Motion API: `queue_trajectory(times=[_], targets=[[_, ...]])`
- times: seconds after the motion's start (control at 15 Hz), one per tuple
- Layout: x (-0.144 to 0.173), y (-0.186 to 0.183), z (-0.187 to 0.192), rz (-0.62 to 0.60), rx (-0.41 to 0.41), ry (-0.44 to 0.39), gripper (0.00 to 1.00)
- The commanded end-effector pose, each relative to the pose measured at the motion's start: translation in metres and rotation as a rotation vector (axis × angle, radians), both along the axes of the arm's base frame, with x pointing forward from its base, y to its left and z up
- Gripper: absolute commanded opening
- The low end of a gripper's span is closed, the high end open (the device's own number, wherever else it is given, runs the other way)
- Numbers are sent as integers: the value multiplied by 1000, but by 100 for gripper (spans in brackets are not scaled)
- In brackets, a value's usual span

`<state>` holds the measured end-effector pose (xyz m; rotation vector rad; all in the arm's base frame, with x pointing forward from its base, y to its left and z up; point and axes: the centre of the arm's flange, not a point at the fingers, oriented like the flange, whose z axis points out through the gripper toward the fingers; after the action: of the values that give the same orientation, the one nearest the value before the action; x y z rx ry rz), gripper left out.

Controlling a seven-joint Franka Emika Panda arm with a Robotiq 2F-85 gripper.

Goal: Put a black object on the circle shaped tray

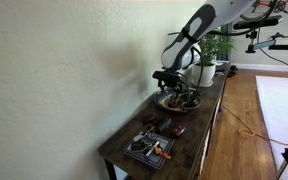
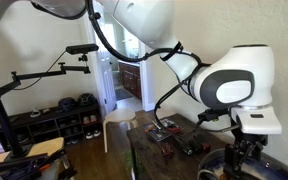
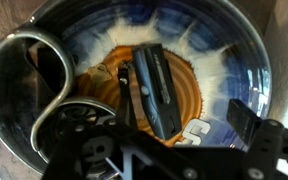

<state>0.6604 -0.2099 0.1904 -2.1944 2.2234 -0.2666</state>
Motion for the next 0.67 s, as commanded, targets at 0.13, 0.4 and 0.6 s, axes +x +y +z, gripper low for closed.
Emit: queue_trajectory(times=[0.13,0.4,0.6], targets=[[-24,50,42,60,76,25,100],[-37,83,69,84,90,35,100],[-46,105,77,106,118,56,100]])
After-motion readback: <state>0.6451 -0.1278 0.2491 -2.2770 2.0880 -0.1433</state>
